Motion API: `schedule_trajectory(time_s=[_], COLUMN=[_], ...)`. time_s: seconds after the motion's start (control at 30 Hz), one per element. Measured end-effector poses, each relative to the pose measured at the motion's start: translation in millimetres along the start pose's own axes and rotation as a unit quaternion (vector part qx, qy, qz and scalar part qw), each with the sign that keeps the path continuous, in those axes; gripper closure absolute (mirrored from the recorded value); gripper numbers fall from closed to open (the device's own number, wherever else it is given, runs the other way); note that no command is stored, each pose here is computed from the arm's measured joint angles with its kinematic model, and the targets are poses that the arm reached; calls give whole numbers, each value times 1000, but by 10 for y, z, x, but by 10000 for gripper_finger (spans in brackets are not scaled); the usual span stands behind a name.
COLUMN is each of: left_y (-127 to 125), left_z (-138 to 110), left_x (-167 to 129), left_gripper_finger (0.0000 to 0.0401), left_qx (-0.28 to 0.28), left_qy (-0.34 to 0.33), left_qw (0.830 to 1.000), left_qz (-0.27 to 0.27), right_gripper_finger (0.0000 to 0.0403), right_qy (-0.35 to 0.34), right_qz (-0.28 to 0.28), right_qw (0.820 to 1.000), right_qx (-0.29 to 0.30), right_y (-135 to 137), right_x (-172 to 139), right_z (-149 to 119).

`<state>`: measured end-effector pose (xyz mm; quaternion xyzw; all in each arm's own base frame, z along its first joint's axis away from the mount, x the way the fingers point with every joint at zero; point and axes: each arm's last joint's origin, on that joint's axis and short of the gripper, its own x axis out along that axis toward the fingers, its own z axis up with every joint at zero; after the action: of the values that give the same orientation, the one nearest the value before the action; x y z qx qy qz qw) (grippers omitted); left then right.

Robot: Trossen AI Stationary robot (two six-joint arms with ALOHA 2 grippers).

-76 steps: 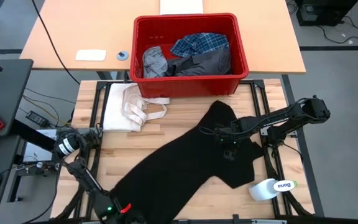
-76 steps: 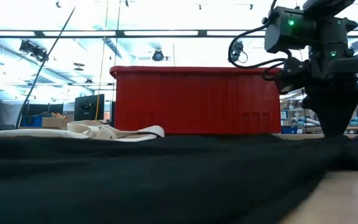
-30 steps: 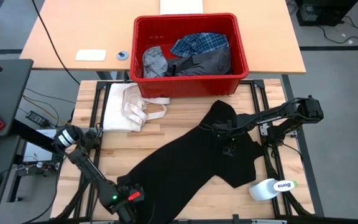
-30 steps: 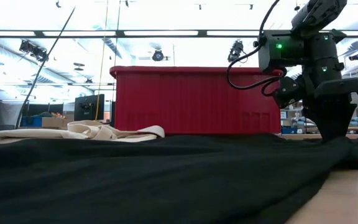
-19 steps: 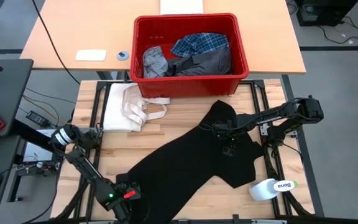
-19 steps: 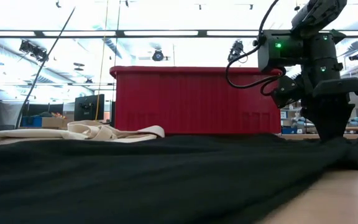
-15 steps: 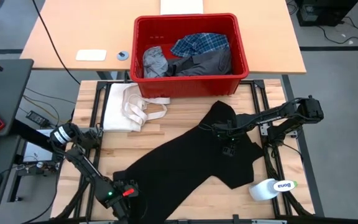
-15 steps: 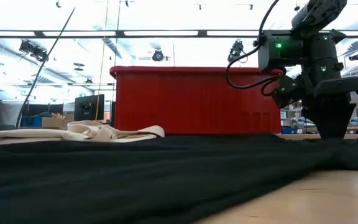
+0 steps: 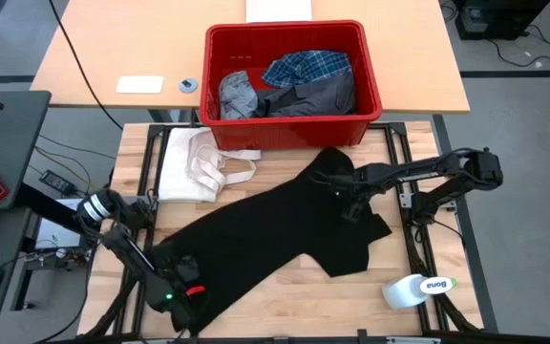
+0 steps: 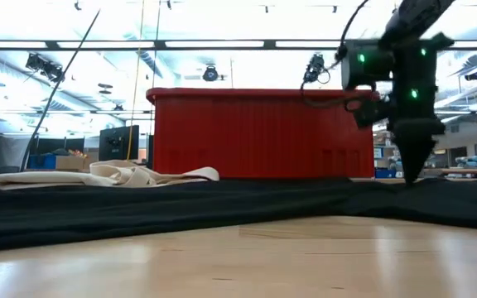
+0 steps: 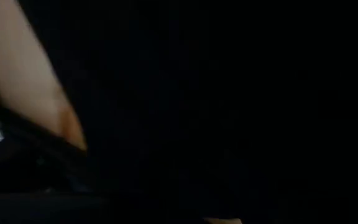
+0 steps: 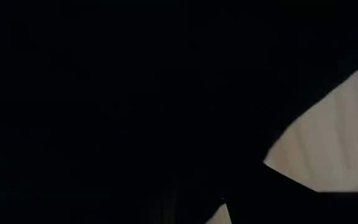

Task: Fold Laundry from Bin
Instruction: Fold the black shirt

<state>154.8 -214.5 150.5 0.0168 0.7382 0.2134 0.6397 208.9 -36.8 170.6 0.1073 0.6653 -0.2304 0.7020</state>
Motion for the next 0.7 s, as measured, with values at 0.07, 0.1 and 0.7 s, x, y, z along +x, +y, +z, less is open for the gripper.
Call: schedule_trajectory(time_s=[0.07, 0.1, 0.7], left_y=[44, 77, 308], left_z=[-11, -21, 69], left_x=[-86, -137, -677], left_gripper_finger=[248, 248, 248], left_qx=[-18, -28, -197], left_qy=[-10, -15, -207], left_qw=[1000, 999, 936], left_qz=[-22, -34, -206], right_gripper_finger=[287, 287, 261], right_qy=[-6, -8, 171], right_qz=[10, 25, 183], right_qw=[1000, 1000, 968], right_qx=[1, 2, 9], right_y=[-25, -32, 211], right_x=[-150, -233, -97], right_z=[11, 13, -707])
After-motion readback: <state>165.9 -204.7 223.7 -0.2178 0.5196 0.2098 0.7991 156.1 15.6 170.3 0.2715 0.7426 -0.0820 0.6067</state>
